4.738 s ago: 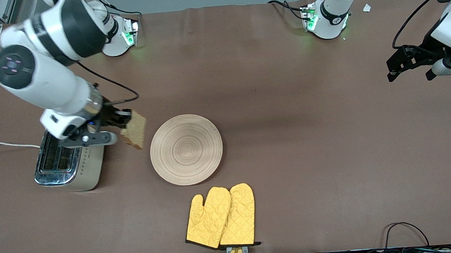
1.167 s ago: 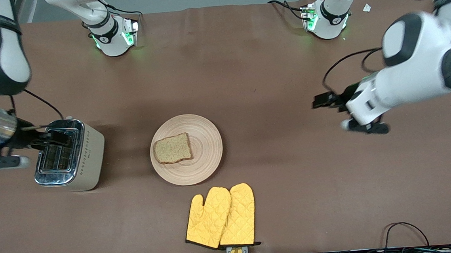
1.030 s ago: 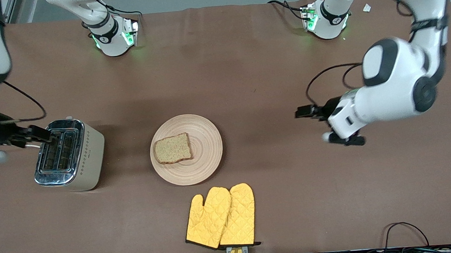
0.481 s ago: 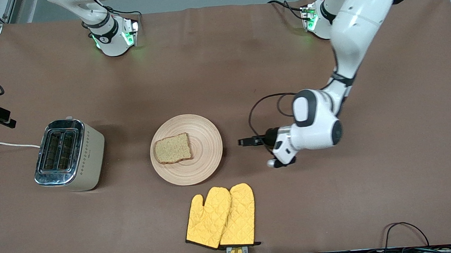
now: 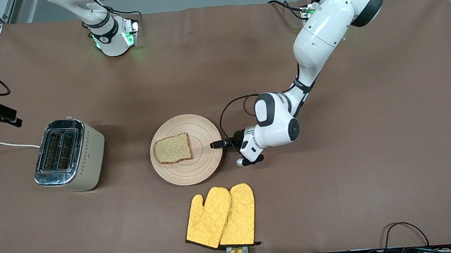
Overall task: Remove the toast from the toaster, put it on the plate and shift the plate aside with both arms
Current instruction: 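Grip the plate rim with the left gripper and drag it sideways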
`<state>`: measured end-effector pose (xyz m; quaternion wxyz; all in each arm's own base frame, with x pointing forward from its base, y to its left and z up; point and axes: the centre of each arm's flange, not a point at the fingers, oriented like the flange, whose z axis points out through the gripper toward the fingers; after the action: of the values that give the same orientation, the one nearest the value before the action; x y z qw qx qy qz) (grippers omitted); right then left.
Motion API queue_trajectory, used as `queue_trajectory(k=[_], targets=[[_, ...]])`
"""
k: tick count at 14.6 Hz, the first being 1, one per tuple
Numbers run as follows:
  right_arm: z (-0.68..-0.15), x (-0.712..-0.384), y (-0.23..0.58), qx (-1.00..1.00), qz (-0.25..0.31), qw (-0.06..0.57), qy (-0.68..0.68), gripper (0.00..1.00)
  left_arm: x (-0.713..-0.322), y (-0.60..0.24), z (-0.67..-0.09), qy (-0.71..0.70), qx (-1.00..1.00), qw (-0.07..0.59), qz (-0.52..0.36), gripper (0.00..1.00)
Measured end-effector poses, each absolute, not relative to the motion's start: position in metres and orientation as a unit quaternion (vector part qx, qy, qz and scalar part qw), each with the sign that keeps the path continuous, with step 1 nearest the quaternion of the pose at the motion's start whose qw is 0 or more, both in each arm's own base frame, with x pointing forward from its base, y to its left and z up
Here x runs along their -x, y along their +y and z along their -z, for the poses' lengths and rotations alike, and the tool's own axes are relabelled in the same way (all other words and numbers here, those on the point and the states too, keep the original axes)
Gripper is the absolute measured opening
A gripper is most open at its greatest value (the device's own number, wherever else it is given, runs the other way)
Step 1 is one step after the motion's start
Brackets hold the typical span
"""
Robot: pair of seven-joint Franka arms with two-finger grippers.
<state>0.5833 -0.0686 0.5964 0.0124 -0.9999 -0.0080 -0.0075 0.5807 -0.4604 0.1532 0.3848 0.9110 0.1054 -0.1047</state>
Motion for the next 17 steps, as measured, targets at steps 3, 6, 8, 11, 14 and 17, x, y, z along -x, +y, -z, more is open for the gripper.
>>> queue_trajectory(k=[3, 6, 8, 11, 14, 17], targets=[[-0.597, -0.581, -0.062, 1.0, -0.006, 0.004, 0.016, 1.0, -0.578, -0.466, -0.15, 0.099, -0.912, 0.384, 0.101, 0.89], [-0.624, -0.579, -0.058, 1.0, 0.007, -0.018, 0.023, 1.0, -0.577, -0.468, -0.15, 0.085, -0.914, 0.386, 0.092, 0.59], [-0.635, -0.577, -0.059, 1.0, 0.008, -0.019, 0.024, 1.0, -0.579, -0.466, -0.151, 0.08, -0.915, 0.386, 0.081, 0.39], [-0.634, -0.576, -0.056, 1.0, 0.004, -0.019, 0.021, 1.0, -0.583, -0.466, -0.158, 0.039, -0.915, 0.397, 0.056, 0.17], [-0.631, -0.577, -0.055, 1.0, -0.001, -0.019, 0.021, 1.0, -0.591, -0.462, -0.169, 0.021, -0.914, 0.403, 0.039, 0.13], [-0.629, -0.577, -0.055, 1.0, -0.005, -0.019, 0.021, 1.0, -0.612, -0.424, -0.19, -0.021, -0.906, 0.422, 0.032, 0.1]])
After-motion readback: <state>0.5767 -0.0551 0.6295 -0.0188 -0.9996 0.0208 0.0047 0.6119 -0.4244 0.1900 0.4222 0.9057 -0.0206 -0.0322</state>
